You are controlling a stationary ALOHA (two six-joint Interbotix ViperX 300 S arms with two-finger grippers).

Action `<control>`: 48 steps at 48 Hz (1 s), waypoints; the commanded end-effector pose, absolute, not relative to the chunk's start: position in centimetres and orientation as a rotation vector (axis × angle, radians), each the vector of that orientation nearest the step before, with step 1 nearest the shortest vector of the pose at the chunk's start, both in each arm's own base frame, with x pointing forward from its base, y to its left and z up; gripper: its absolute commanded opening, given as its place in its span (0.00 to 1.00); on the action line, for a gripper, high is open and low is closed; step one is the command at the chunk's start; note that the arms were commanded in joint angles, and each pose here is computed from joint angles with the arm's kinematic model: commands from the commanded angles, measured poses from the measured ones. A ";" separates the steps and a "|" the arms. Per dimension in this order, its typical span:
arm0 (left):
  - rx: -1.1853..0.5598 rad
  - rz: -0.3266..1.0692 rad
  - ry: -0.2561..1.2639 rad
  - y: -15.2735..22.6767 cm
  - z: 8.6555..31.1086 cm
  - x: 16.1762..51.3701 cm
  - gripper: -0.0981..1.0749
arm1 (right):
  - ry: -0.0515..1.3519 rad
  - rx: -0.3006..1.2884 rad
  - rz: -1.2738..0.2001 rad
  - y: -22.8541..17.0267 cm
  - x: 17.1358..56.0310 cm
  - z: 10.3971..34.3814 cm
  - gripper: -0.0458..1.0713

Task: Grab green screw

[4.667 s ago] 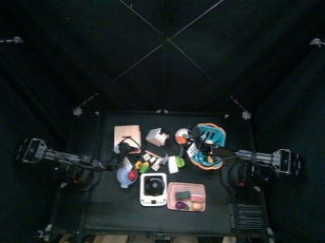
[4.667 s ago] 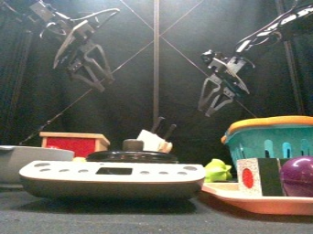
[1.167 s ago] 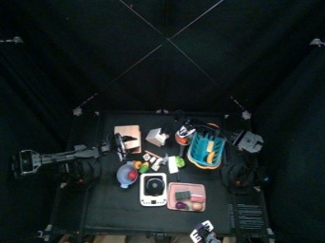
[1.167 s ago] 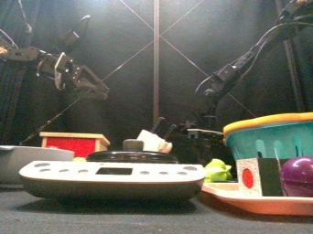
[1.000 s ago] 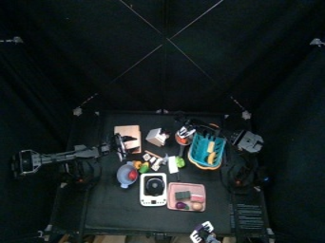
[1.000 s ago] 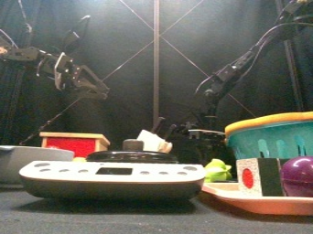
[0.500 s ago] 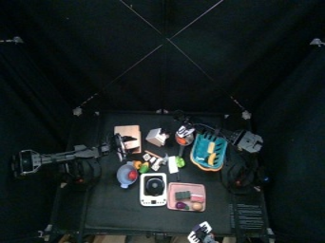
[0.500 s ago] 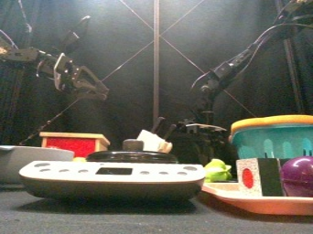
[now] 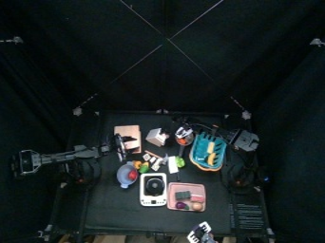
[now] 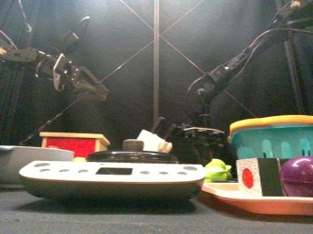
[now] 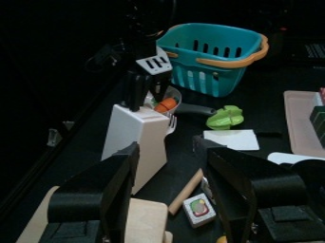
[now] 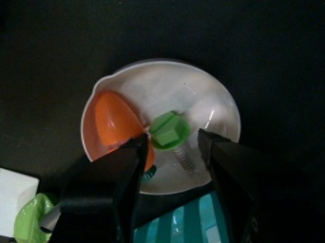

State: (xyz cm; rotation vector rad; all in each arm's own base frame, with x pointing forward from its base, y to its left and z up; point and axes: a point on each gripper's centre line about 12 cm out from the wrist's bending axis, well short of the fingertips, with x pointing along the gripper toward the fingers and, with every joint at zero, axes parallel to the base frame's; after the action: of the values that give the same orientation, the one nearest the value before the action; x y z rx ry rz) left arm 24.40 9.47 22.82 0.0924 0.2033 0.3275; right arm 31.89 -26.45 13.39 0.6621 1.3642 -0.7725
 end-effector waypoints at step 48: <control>0.096 0.330 0.184 9.6 23.3 24.5 0.82 | 1.332 0.647 -0.782 -27.0 32.3 15.2 0.64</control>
State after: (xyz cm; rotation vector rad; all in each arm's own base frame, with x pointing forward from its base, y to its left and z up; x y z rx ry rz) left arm 24.37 9.46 22.76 0.0920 0.2048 0.3274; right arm 31.86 -26.49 11.89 0.6705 1.4126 -0.7723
